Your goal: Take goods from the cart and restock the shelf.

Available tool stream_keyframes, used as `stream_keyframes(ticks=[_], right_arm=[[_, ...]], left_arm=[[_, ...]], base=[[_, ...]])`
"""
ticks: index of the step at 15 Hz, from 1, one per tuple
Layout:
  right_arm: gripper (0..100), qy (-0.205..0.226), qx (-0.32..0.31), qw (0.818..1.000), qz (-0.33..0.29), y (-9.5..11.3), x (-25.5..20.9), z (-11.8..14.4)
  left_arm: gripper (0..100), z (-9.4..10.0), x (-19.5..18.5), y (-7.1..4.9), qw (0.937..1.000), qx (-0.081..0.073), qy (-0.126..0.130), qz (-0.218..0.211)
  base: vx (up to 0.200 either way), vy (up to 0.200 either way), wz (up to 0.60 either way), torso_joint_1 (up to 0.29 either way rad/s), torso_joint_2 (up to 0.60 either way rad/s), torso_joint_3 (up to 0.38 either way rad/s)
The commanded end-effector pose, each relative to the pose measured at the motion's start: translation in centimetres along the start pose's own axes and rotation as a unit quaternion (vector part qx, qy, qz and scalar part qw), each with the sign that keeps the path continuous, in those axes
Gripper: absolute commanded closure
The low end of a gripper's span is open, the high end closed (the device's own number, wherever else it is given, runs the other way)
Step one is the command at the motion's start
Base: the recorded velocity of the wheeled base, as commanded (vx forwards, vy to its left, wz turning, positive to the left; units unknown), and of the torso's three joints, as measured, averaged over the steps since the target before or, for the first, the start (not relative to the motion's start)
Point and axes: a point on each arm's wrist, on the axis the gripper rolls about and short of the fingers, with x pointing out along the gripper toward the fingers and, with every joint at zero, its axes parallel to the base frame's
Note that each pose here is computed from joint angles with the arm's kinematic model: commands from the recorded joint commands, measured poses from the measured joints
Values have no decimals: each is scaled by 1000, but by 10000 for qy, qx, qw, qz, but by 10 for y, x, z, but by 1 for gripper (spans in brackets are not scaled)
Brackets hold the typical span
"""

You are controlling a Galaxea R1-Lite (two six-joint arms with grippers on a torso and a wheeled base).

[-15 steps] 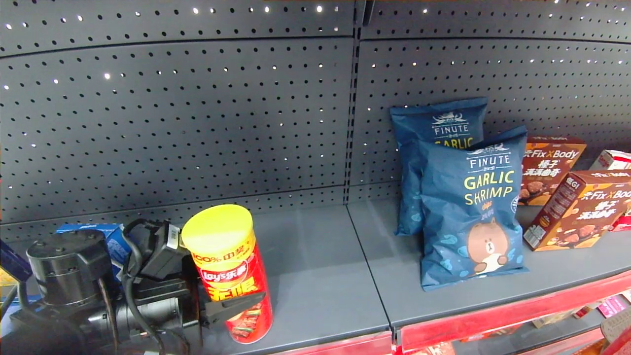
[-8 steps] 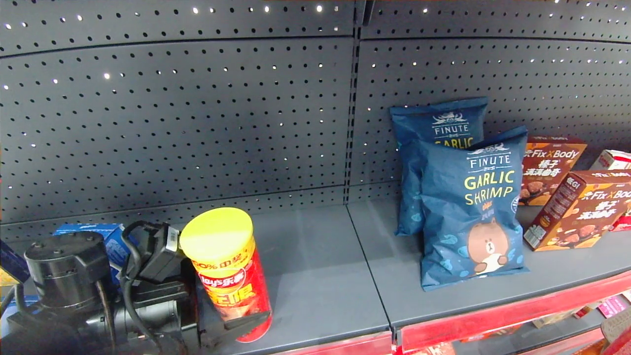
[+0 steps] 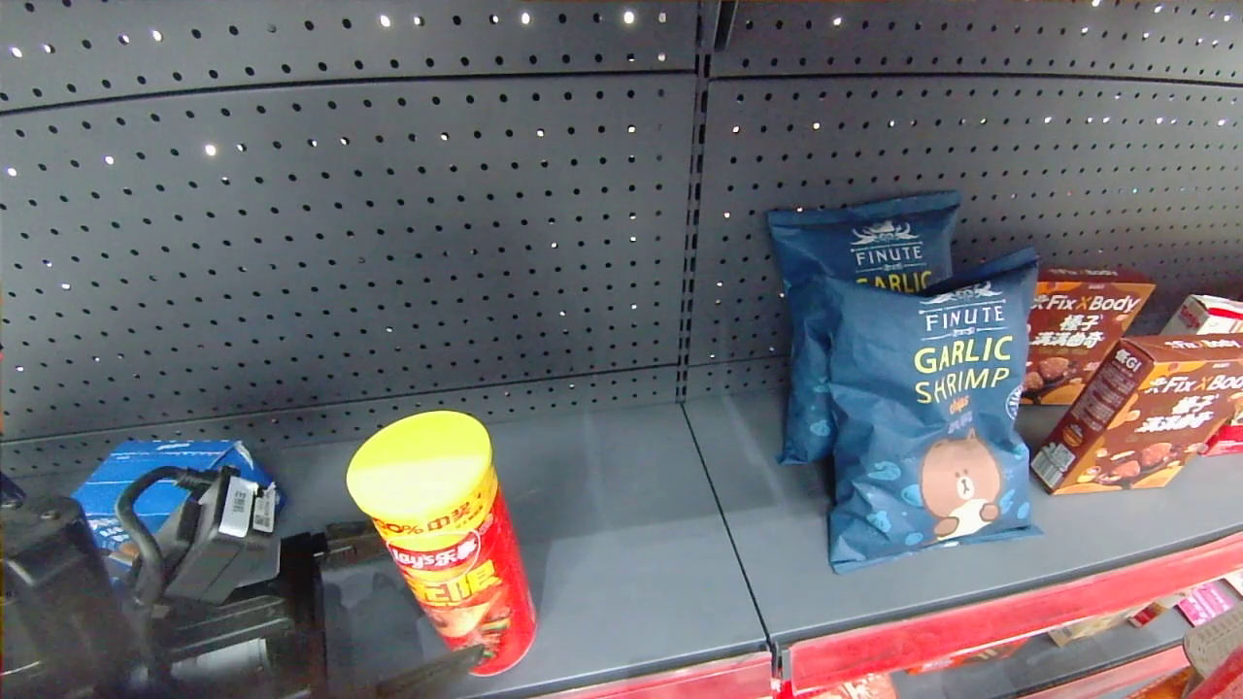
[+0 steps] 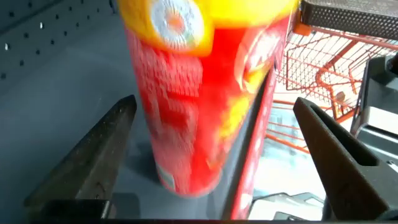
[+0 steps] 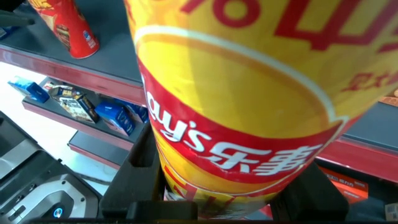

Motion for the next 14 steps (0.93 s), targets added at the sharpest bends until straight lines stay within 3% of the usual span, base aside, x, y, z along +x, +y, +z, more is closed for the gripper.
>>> stream_keyframes(ticks=[1, 3, 5, 7, 8, 9, 10, 12, 14], right_arm=[[100, -14, -5, 10000, -3, 0, 0, 1], [100, -15, 3, 10000, -41, 0, 0, 1], [100, -16, 10, 10000, -86, 0, 0, 1], [100, -16, 13, 9999, -101, 0, 0, 1], [100, -8, 15, 9999, -108, -1, 0, 0], [100, -16, 9, 9999, -131, -1, 0, 1], [100, -55, 12, 9998, -200, -1, -1, 2], [100, -139, 15, 9994, -331, -1, -4, 4], [100, -265, -18, 9989, -380, 0, -7, 6]], left_arm=[[0, 0, -14, -10, 9998, 72, -82, 138], [0, 6, -22, -11, 9990, 204, -237, 323], [0, 22, -34, -14, 9963, 289, -602, 532], [0, 40, -47, -26, 9922, 325, -1040, 603], [0, 42, -50, -28, 9912, 354, -1105, 641], [0, 48, -65, -36, 9856, 490, -1315, 948], [0, 48, -73, -40, 9829, 510, -1343, 1154], [0, 45, -89, -55, 9777, 466, -1335, 1551], [0, 40, -103, -81, 9734, 223, -1413, 1791]], base=[[0, 0, 0, 0, 0, 0], [0, 0, 0, 0, 0, 0], [0, 0, 0, 0, 0, 0], [0, 0, 0, 0, 0, 0], [0, 0, 0, 0, 0, 0], [0, 0, 0, 0, 0, 0], [0, 0, 0, 0, 0, 0], [0, 0, 0, 0, 0, 0], [0, 0, 0, 0, 0, 0]])
